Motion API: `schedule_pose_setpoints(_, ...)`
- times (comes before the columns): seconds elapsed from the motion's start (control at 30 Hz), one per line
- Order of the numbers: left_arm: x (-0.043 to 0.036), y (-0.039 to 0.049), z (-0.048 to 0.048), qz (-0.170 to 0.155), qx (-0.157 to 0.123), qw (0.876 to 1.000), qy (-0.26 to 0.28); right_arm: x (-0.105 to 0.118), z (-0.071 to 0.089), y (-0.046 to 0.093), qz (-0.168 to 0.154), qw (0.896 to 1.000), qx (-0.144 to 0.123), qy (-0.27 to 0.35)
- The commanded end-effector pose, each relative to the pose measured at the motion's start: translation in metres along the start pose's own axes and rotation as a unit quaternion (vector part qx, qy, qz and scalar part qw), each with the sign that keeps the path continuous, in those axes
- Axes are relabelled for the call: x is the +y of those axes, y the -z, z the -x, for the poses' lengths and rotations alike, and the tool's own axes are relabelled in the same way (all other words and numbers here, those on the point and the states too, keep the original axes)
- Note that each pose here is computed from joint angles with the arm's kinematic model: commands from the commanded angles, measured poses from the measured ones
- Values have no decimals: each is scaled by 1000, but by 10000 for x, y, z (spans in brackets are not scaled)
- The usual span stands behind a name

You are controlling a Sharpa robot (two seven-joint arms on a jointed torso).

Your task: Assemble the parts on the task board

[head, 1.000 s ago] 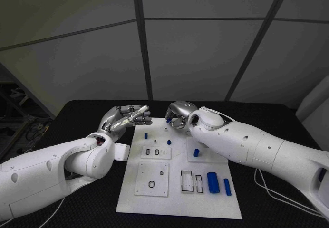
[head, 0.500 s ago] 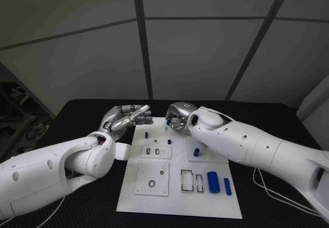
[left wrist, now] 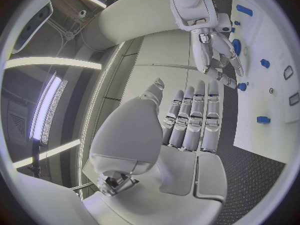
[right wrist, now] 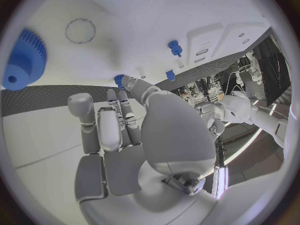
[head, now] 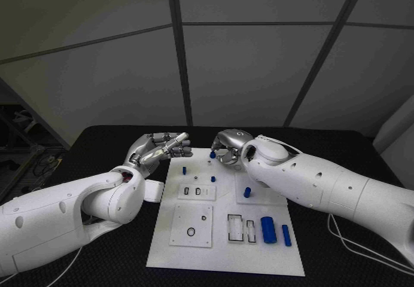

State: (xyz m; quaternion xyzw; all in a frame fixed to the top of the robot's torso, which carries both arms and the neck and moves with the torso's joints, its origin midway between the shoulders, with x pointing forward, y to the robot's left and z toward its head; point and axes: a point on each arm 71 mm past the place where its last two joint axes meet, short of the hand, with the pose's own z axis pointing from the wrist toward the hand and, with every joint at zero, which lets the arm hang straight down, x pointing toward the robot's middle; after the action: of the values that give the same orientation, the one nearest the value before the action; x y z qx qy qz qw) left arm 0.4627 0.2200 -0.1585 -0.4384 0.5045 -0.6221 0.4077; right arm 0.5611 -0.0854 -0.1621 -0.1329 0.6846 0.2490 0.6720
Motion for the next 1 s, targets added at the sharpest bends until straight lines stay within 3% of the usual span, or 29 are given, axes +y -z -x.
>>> schedule_pose_setpoints(0.03, -16, -3, 10, -3, 7, 1000, -1, -63, 132, 118, 0, 998, -52, -26)
schedule_pose_setpoints(0.27, -10, -10, 74, -2, 1, 1000, -4, -389, 318, 420, -33, 994, -64, -76)
schedule_pose_setpoints(0.4, -3, -19, 96, -1, -1, 1000, -5, -627, 399, 546, -66, 993, -45, -91)
schedule_pose_setpoints(0.57, 7, -31, 110, 0, -1, 1000, -5, -877, 428, 667, -105, 990, -1, -92)
schedule_pose_setpoints(0.77, 23, -50, 96, 1, 1, 1000, -3, -969, 392, 689, -125, 987, 39, -90)
schedule_pose_setpoints(1.0, 35, -62, 90, 3, 2, 1000, -3, -934, 332, 612, -126, 986, 63, -92)
